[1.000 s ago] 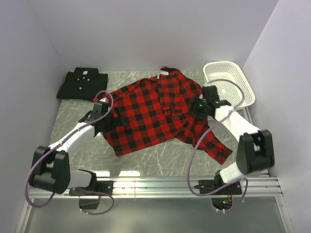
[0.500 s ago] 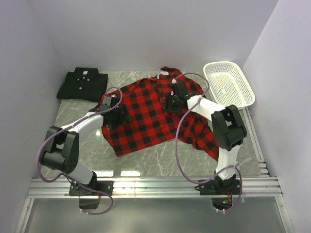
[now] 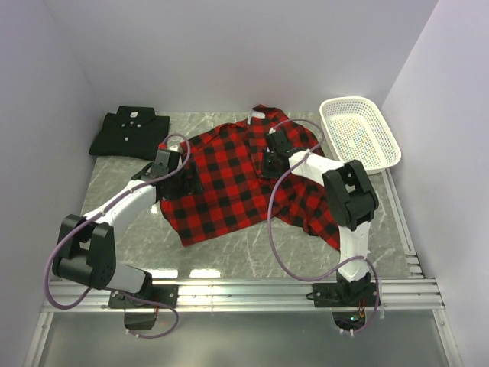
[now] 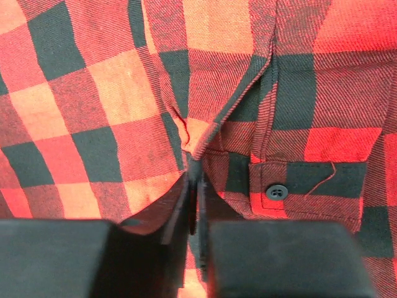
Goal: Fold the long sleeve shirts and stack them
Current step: Flatten the shirt out
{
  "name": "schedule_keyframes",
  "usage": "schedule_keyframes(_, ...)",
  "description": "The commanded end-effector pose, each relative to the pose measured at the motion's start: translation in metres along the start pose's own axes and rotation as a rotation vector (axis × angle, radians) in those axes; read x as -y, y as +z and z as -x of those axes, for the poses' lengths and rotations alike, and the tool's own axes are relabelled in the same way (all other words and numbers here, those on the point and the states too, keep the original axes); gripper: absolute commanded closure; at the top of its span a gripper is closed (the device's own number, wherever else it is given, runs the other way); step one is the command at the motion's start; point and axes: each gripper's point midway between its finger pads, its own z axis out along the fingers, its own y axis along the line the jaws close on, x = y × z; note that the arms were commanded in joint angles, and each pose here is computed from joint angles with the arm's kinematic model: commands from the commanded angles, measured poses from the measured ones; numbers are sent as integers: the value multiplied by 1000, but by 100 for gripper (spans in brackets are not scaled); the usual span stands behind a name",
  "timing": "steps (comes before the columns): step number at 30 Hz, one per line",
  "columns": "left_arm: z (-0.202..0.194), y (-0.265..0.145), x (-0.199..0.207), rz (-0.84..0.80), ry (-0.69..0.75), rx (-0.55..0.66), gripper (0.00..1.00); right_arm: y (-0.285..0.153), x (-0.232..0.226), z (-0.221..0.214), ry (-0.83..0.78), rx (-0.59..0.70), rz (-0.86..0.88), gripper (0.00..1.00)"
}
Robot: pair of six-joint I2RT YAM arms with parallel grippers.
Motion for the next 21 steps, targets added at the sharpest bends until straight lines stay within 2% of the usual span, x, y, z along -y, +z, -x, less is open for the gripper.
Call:
schedule_keyframes(1, 14, -5, -4, 22, 44, 65, 5, -19, -27, 38, -27, 100, 55, 94)
schedule_keyframes(3, 9, 0, -7, 32, 40, 44, 5, -27, -35, 50, -38, 124, 76, 100)
schedule_keyframes(6, 11, -1, -6, 32, 40, 49, 5, -41, -71, 84, -66, 172, 189, 100)
schedule_keyframes(7, 13, -2, -6, 33, 38, 60, 5, -63, -99, 123, -90, 251, 259, 100)
schedule_keyframes(8, 16, -5, -5, 26, 38, 75, 5, -57, -107, 127, -100, 225, 278, 100)
schedule_keyframes(9, 17, -7, -5, 24, 36, 83, 5, -87, -138, 163, -134, 312, 372, 100)
schedule_keyframes(10, 18, -8, -4, 21, 32, 90, 5, -95, -151, 172, -150, 341, 415, 100)
schedule_keyframes(11, 19, -10, -4, 18, 31, 99, 5, -114, -170, 195, -167, 440, 487, 99)
schedule_keyframes(13, 18, -11, -5, 21, 27, 99, 5, -136, -192, 210, -169, 527, 596, 76)
schedule_keyframes(14, 19, -12, -5, 21, 26, 105, 5, -157, -202, 226, -177, 619, 650, 62)
schedule_keyframes(15, 18, -12, -6, 24, 23, 104, 5, -165, -207, 233, -183, 663, 675, 41)
schedule_keyframes(18, 21, -14, -5, 21, 18, 117, 5, -169, -208, 241, -198, 700, 670, 24)
schedule_keyframes(21, 20, -14, -5, 18, 10, 117, 5, -168, -196, 234, -217, 684, 608, 20)
